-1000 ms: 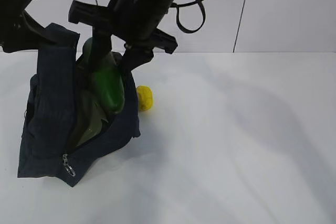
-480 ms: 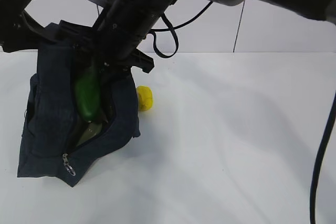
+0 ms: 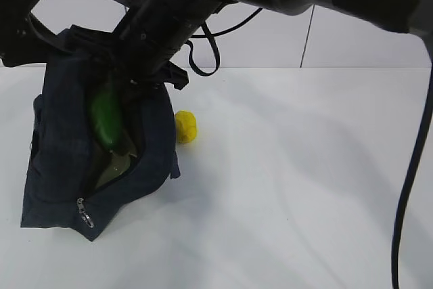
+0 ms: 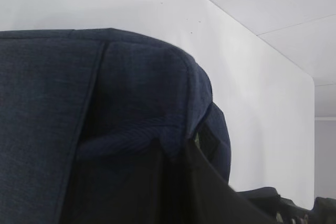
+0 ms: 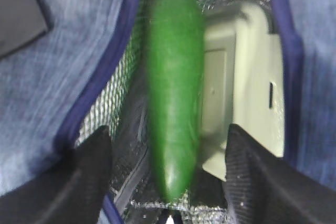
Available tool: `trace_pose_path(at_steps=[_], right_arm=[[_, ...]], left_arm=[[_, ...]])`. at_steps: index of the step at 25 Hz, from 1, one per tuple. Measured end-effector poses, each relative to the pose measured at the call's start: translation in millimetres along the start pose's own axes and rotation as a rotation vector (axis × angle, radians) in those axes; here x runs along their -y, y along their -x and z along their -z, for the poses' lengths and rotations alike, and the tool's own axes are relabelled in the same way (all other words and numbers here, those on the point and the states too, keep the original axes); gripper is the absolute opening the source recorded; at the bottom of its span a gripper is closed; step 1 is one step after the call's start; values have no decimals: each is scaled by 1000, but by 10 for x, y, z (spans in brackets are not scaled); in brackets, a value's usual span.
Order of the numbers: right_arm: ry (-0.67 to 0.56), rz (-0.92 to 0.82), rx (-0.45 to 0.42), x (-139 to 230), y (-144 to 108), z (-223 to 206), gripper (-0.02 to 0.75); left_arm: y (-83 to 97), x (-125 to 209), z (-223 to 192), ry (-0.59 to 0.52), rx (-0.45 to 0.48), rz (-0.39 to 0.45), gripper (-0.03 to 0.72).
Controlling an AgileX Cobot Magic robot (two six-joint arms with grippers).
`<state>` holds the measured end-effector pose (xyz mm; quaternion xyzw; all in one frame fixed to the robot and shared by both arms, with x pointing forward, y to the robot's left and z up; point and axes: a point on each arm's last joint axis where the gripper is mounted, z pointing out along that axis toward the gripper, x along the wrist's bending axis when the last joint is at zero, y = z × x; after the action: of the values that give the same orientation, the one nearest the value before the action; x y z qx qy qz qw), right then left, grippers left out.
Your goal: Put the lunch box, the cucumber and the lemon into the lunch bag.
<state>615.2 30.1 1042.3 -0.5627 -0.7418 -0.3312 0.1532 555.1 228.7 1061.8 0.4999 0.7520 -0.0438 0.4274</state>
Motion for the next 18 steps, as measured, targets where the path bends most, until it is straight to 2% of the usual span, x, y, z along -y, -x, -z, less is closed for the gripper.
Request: trace_pose_path(at_steps=[3, 6, 18], right_arm=[[-8, 15, -19, 5, -4, -23, 489], [-20, 21, -21, 15, 5, -44, 521], [-69, 32, -66, 16, -10, 18, 525]], left_arm=[[-1, -2, 1, 1, 0, 0, 25], [-1, -5, 1, 4, 0, -2, 25], [-1, -5, 1, 5, 0, -2, 25]])
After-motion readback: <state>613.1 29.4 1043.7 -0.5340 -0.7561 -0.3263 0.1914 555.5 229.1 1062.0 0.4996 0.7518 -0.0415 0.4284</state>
